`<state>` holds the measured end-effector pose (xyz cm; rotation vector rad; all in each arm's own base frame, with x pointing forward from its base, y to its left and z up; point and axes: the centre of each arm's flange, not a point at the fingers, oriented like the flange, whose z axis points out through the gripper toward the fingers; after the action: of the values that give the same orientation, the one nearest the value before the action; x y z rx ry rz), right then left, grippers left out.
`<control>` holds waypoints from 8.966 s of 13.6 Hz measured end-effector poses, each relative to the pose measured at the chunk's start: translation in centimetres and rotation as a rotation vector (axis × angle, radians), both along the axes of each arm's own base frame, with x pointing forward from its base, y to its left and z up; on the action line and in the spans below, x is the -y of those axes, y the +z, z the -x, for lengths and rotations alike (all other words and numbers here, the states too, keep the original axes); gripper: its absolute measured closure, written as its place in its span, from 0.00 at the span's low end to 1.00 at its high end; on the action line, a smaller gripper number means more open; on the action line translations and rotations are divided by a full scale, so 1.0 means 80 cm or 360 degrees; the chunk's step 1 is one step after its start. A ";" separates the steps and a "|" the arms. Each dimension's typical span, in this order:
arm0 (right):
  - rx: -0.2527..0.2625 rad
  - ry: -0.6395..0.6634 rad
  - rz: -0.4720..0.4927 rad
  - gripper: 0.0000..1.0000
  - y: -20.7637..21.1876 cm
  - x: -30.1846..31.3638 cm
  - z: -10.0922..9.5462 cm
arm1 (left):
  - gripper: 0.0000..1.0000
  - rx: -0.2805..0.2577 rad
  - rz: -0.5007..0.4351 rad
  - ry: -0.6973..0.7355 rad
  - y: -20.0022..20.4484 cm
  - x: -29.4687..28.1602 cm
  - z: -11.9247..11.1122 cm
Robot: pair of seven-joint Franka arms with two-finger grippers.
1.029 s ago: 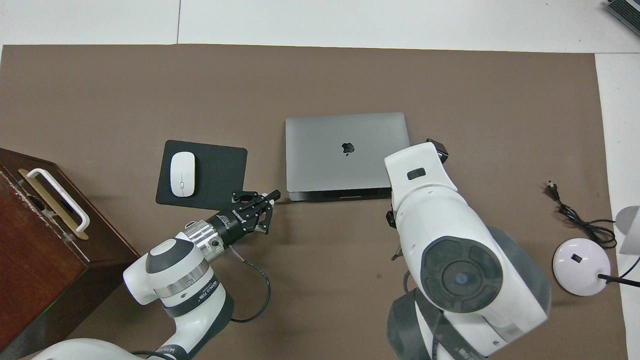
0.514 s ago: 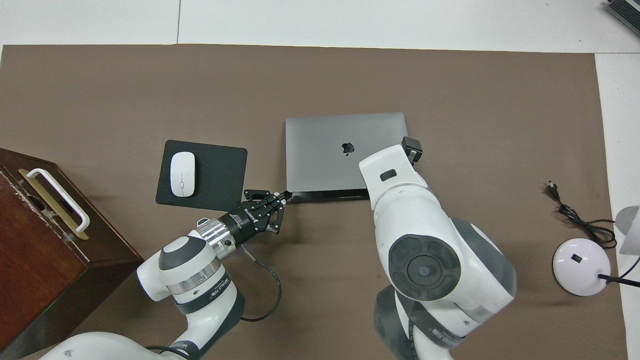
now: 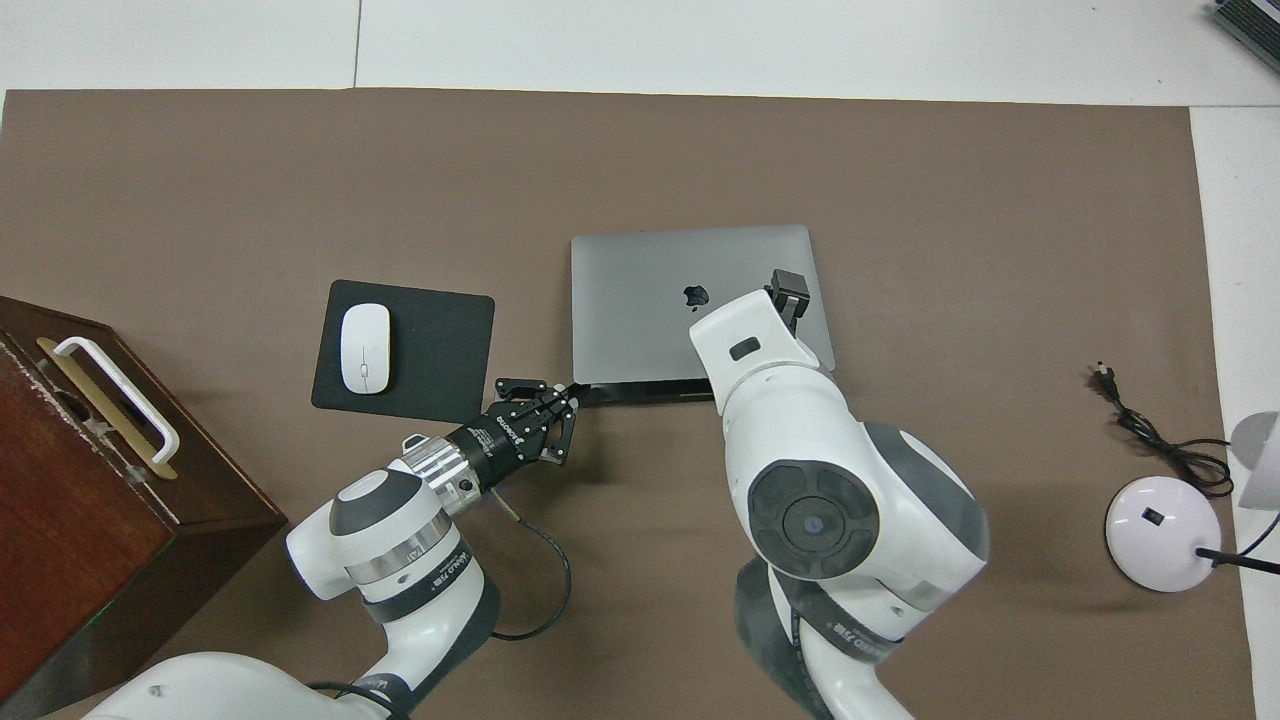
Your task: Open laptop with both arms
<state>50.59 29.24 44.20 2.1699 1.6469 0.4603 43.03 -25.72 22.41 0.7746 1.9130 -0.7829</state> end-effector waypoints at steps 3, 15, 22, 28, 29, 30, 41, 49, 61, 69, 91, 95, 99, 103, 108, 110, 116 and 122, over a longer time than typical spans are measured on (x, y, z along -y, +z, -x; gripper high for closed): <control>-0.0016 0.0052 0.0041 0.00 -0.019 -0.012 0.003 | 0.99 0.0005 0.0000 -0.0020 -0.004 0.012 0.000; 0.0018 0.0173 0.0136 0.00 -0.087 -0.050 0.011 | 0.99 0.0024 -0.0025 0.0008 -0.016 0.010 -0.006; -0.0027 0.0234 0.0138 0.00 -0.120 -0.068 0.020 | 0.99 0.0103 -0.0074 -0.0024 -0.018 0.011 -0.005; 0.0048 0.0318 0.0178 0.00 -0.126 -0.067 0.015 | 0.99 0.0103 -0.0073 -0.0023 -0.018 0.011 -0.005; 0.0055 0.0310 0.0174 0.00 -0.124 -0.065 0.012 | 0.99 0.0103 -0.0073 -0.0022 -0.018 0.011 -0.005; 0.0060 0.0303 0.0168 0.00 -0.123 -0.063 0.009 | 0.99 0.0103 -0.0073 -0.0022 -0.018 0.011 -0.005; 0.0104 0.0262 0.0148 0.00 -0.146 -0.078 -0.019 | 0.99 0.0103 -0.0073 -0.0022 -0.018 0.011 -0.005; 0.0142 0.0248 0.0128 0.00 -0.131 -0.078 -0.029 | 0.99 0.0104 -0.0072 -0.0022 -0.018 0.011 -0.005; 0.0197 0.0230 0.0105 0.00 -0.106 -0.080 -0.041 | 0.99 0.0104 -0.0071 -0.0022 -0.018 0.011 -0.006; 0.0230 0.0210 0.0092 0.00 -0.092 -0.077 -0.052 | 0.99 0.0104 -0.0071 -0.0022 -0.018 0.011 -0.006; 0.0324 0.0142 0.0101 0.00 -0.042 -0.076 -0.080 | 0.99 0.0104 -0.0071 -0.0022 -0.018 0.011 -0.006; 0.0347 0.0131 0.0091 0.00 -0.031 -0.073 -0.086 | 0.99 0.0104 -0.0071 -0.0022 -0.018 0.011 -0.006; 0.0368 0.0121 0.0083 0.00 -0.022 -0.070 -0.092 | 0.99 0.0104 -0.0071 -0.0022 -0.018 0.011 -0.006; 0.0382 0.0115 0.0077 0.00 -0.017 -0.070 -0.097 | 0.99 0.0104 -0.0071 -0.0022 -0.018 0.011 -0.006; 0.0404 0.0105 0.0066 0.00 -0.009 -0.070 -0.105 | 0.99 0.0104 -0.0071 -0.0022 -0.018 0.011 -0.006; 0.0408 0.0104 0.0065 0.00 -0.008 -0.071 -0.107 | 0.99 0.0104 -0.0071 -0.0022 -0.018 0.011 -0.006; 0.0448 0.0093 0.0065 0.00 0.002 -0.067 -0.121 | 0.99 0.0104 -0.0071 -0.0022 -0.018 0.011 -0.006; 0.0461 0.0090 0.0077 0.00 0.003 -0.062 -0.127 | 0.99 0.0104 -0.0071 -0.0022 -0.018 0.011 -0.006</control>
<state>60.76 34.23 44.42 1.9210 1.5448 0.7074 43.48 -26.58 20.95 0.8315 1.8739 -0.7166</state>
